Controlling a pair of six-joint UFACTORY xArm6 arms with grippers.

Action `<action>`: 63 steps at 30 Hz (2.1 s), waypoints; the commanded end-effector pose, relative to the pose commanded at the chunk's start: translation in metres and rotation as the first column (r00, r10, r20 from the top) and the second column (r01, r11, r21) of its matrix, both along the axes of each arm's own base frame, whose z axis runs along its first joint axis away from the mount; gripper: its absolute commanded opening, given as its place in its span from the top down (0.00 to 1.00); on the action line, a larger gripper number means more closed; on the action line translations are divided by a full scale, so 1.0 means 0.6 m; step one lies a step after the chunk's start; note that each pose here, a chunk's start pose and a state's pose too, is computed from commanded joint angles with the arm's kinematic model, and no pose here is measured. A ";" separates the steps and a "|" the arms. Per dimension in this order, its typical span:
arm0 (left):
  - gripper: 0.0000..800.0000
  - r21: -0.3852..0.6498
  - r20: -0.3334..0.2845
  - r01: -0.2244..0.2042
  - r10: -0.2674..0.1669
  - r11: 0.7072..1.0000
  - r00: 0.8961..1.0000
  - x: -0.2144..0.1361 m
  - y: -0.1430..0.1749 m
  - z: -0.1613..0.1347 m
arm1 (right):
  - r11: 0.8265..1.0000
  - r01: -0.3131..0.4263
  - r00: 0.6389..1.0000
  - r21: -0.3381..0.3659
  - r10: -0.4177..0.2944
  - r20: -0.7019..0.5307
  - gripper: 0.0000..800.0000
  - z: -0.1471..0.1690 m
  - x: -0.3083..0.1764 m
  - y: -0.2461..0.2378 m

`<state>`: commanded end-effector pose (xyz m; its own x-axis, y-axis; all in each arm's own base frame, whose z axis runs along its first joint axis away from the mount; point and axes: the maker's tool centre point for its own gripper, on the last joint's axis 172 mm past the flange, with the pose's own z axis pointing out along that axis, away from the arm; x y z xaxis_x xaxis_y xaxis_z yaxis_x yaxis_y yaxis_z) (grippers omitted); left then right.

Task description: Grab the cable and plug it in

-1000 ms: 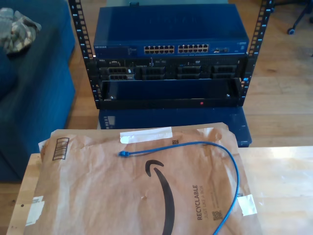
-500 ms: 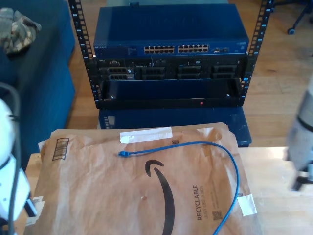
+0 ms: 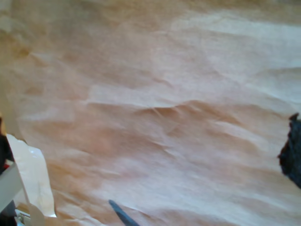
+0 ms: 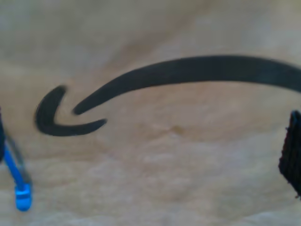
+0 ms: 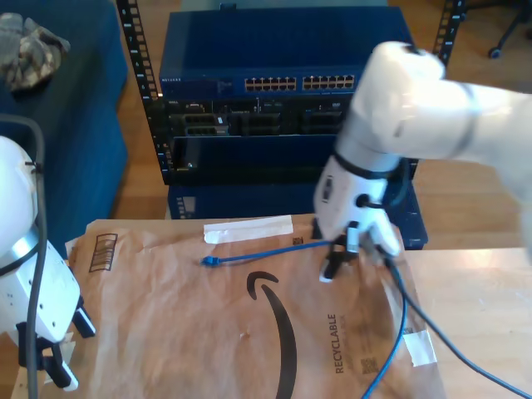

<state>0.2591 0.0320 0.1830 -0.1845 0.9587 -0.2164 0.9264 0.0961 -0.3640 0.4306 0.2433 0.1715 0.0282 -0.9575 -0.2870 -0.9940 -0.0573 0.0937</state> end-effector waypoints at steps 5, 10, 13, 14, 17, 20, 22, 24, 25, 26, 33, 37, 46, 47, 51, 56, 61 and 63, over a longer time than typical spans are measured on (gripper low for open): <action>0.00 0.003 -0.004 -0.010 0.010 1.000 1.000 0.008 0.002 0.001 | 0.998 -0.055 0.996 -0.005 0.055 0.069 0.01 -0.030 0.029 0.066; 0.00 0.004 -0.003 -0.005 0.005 1.000 1.000 0.020 0.003 0.003 | 0.990 -0.133 0.984 -0.042 0.137 0.111 0.03 -0.072 0.027 0.116; 0.00 0.011 0.000 -0.014 0.014 1.000 1.000 0.025 0.002 0.007 | 0.989 -0.137 0.984 -0.054 0.143 0.105 0.05 -0.097 0.042 0.125; 0.00 0.012 -0.002 -0.014 0.014 1.000 1.000 0.026 0.001 0.006 | 0.988 -0.146 0.983 -0.056 0.151 0.104 0.05 -0.102 0.043 0.136; 0.00 0.010 -0.008 -0.014 0.014 1.000 1.000 0.025 0.001 0.003 | 0.987 -0.149 0.983 -0.057 0.154 0.100 0.05 -0.111 0.044 0.152; 0.00 0.010 -0.011 -0.008 0.008 1.000 1.000 0.026 -0.002 0.001 | 0.993 -0.105 0.987 -0.059 0.111 0.112 0.05 -0.116 0.050 0.160; 0.00 0.010 -0.019 -0.010 0.010 1.000 1.000 0.028 -0.003 -0.001 | 0.993 -0.101 0.985 -0.061 0.108 0.137 0.05 -0.116 0.059 0.161; 0.00 0.014 -0.009 -0.001 0.001 1.000 1.000 0.036 -0.007 -0.001 | 0.994 -0.089 0.985 -0.060 0.096 0.140 0.05 -0.122 0.061 0.162; 0.00 0.018 -0.004 0.004 -0.004 1.000 1.000 0.039 -0.010 -0.002 | 0.996 -0.067 0.988 -0.064 0.075 0.135 0.05 -0.128 0.062 0.161; 0.00 0.022 -0.001 0.001 -0.001 1.000 1.000 0.042 -0.012 -0.003 | 0.996 -0.049 0.990 -0.075 0.059 0.129 0.05 -0.136 0.063 0.156; 0.00 0.033 0.020 0.006 -0.006 0.999 1.000 0.054 -0.018 -0.005 | 0.991 -0.027 0.986 -0.129 0.048 0.161 0.13 -0.162 0.077 0.143; 0.00 0.034 0.021 0.011 -0.012 0.999 1.000 0.055 -0.020 -0.005 | 0.991 -0.026 0.987 -0.130 0.047 0.156 0.14 -0.173 0.080 0.147; 0.00 0.034 0.023 0.013 -0.014 0.999 1.000 0.056 -0.021 -0.004 | 0.993 0.020 0.984 -0.114 0.001 0.180 0.50 -0.168 0.096 0.152; 0.00 0.034 0.023 0.013 -0.014 0.999 1.000 0.056 -0.021 -0.004 | 0.993 0.020 0.983 -0.114 0.001 0.182 0.55 -0.166 0.097 0.153; 0.00 0.034 0.023 0.013 -0.014 0.999 1.000 0.056 -0.021 -0.004 | 0.993 0.057 0.982 -0.108 -0.036 0.186 0.90 -0.158 0.101 0.150; 0.00 0.035 0.030 0.018 -0.020 0.999 0.999 0.062 -0.025 0.001 | 0.989 0.079 0.968 -0.122 -0.046 0.248 1.00 -0.102 0.107 0.134; 0.00 0.054 0.049 0.037 -0.040 0.998 0.998 0.081 -0.055 0.018 | 0.984 0.134 0.964 -0.117 -0.102 0.246 1.00 -0.031 0.072 0.051; 0.00 0.022 0.083 0.042 -0.044 0.999 0.996 0.101 -0.083 0.037 | 0.977 0.178 0.959 -0.118 -0.145 0.243 1.00 -0.009 0.052 -0.005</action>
